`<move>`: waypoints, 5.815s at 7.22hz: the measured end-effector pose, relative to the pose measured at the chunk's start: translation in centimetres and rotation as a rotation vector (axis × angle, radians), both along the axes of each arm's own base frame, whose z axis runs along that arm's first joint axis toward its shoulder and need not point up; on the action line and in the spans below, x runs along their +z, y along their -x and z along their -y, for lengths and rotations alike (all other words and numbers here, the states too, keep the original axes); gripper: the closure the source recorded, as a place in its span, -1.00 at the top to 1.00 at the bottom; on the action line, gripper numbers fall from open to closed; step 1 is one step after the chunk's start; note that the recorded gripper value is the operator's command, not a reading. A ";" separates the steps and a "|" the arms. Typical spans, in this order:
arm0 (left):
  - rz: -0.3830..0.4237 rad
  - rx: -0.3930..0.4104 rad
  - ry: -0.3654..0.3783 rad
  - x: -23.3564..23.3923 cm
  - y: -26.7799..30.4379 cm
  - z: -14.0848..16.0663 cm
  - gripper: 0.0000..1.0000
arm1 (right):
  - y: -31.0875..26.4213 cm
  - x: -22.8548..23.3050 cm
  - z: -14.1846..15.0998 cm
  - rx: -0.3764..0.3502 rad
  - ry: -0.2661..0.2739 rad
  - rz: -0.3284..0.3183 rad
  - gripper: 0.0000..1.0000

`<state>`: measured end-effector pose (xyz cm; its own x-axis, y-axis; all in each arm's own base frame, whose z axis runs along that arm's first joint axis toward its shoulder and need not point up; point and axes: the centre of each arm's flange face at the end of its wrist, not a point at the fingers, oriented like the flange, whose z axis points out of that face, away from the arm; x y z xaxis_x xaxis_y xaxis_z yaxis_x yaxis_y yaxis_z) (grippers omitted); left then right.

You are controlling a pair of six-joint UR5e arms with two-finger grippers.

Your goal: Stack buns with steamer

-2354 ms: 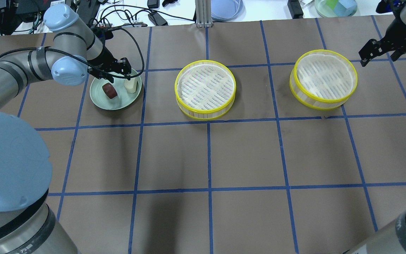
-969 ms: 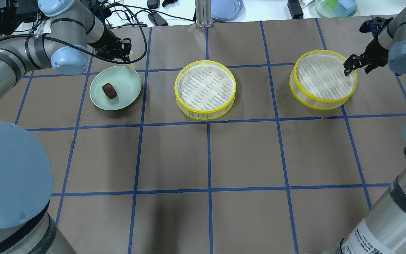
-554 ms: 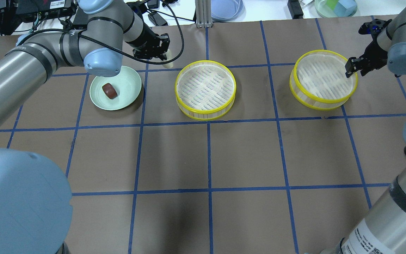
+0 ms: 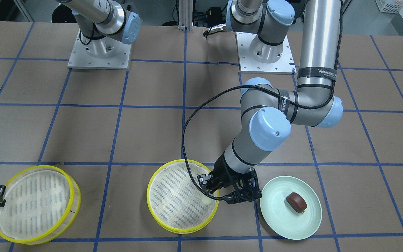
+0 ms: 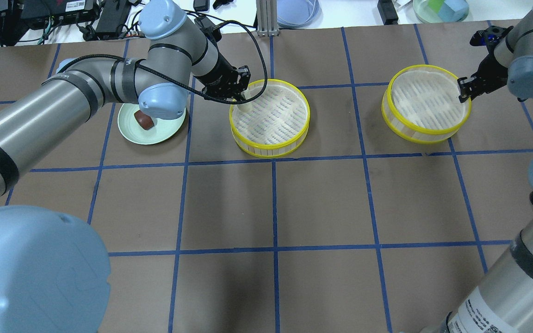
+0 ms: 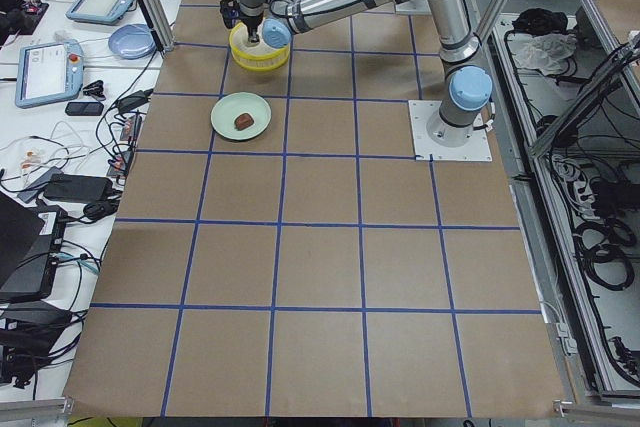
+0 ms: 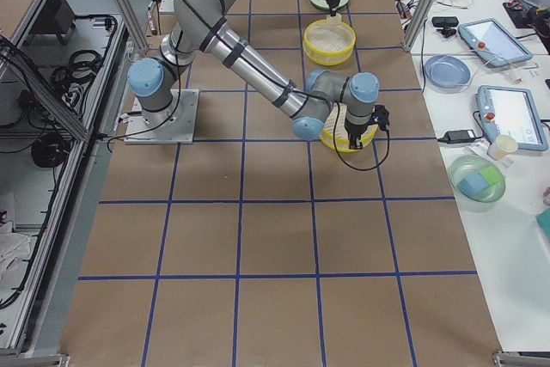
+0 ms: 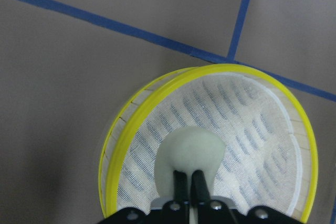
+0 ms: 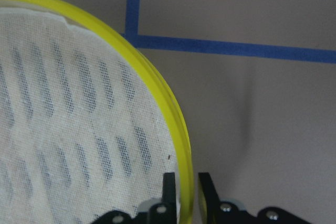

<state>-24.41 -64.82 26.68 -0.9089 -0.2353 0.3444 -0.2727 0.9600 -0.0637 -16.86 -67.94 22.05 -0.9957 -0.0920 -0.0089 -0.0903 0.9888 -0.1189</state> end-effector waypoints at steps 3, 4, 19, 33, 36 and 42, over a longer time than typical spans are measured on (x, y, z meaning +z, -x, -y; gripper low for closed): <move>-0.002 0.005 -0.004 0.1 -0.1 -0.2 1.00 | 0.0 0.5 -0.1 0.001 0.002 -0.005 -1.00; 0.003 0.013 0.009 1.0 -0.8 0.1 1.00 | -0.1 1.0 -0.1 0.001 0.006 -0.011 -1.00; 0.294 0.210 -0.162 -7.1 -24.5 3.5 -1.00 | -43.3 9.4 -6.0 -0.219 0.038 -0.058 -1.00; 0.308 0.175 0.111 12.0 -17.5 0.2 -1.00 | -44.7 6.4 -5.0 -0.261 0.020 0.009 -1.00; 0.308 0.127 0.085 11.1 -14.6 -0.8 -1.00 | -44.5 6.8 -5.0 -0.270 0.029 0.004 -1.00; 0.299 0.110 0.093 11.1 -13.4 -1.6 -1.00 | -44.2 6.2 -5.1 -0.274 0.022 -0.022 -1.00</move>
